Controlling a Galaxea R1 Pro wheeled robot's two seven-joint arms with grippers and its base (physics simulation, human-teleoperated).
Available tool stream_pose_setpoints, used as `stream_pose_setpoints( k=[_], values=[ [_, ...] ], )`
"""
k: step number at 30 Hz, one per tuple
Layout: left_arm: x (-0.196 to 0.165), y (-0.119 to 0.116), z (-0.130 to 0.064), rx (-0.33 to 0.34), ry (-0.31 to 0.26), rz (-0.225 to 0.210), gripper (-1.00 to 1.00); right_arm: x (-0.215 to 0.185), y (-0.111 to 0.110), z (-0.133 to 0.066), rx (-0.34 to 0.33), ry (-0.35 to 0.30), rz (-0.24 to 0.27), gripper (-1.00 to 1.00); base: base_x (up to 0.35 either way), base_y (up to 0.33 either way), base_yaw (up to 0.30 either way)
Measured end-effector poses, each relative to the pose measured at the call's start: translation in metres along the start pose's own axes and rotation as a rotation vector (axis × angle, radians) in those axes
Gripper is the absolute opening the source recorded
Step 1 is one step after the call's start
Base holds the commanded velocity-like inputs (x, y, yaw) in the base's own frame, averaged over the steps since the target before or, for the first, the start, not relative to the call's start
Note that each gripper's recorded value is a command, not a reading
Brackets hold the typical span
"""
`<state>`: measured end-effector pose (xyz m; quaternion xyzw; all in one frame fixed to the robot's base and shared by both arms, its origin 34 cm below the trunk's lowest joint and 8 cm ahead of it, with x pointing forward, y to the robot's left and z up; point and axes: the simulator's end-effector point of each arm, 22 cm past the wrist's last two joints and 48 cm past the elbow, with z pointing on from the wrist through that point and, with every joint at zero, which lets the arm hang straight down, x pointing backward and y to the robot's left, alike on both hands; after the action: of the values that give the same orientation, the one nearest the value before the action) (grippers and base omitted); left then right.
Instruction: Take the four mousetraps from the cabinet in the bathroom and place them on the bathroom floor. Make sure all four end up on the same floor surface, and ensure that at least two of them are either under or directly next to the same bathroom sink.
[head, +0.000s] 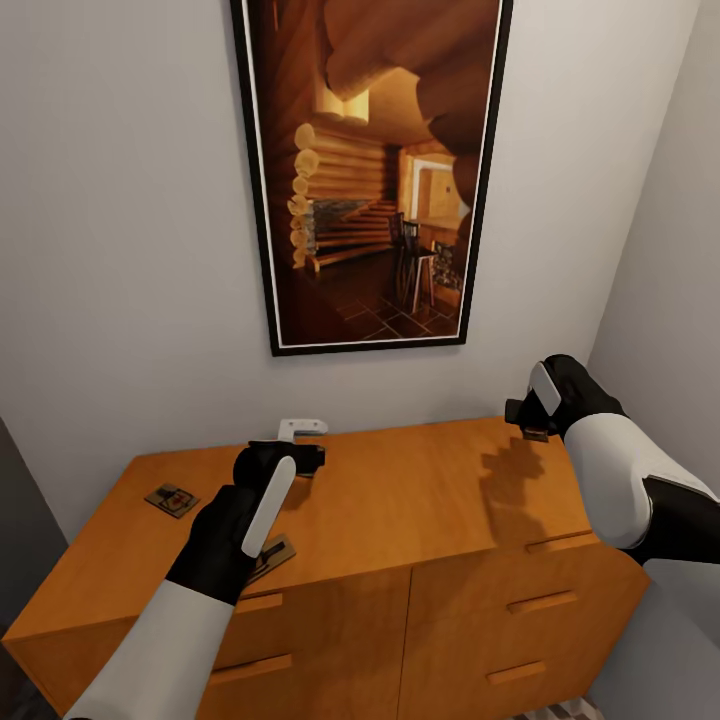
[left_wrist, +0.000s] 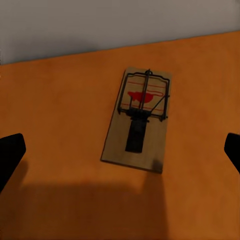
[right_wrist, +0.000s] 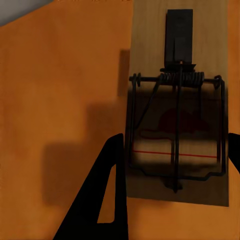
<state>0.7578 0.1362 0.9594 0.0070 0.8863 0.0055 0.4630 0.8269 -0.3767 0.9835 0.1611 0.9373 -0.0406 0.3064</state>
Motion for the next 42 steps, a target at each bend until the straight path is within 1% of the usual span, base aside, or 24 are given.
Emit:
stream_pose_setpoints(
  k=[13, 23, 42],
  values=[
    [-0.0007, 0.0006, -0.0005, -0.003, -0.002, 0.0, 1.0, -0.0002, -0.0009, 0.0, 0.001, 0.0, 0.001, -1.0, 0.009, 0.0, 0.0],
    [-0.0017, 0.0003, -0.0008, -0.003, -0.006, 0.0, 1.0, -0.0001, -0.0005, -0.0001, 0.002, -0.001, -0.001, -1.0, 0.106, 0.0, 0.0],
    [-0.0013, 0.0001, -0.0002, 0.0, -0.006, -0.003, 1.0, -0.0008, -0.0044, 0.0001, 0.007, -0.001, 0.001, -1.0, 0.005, 0.0, 0.0]
  ],
)
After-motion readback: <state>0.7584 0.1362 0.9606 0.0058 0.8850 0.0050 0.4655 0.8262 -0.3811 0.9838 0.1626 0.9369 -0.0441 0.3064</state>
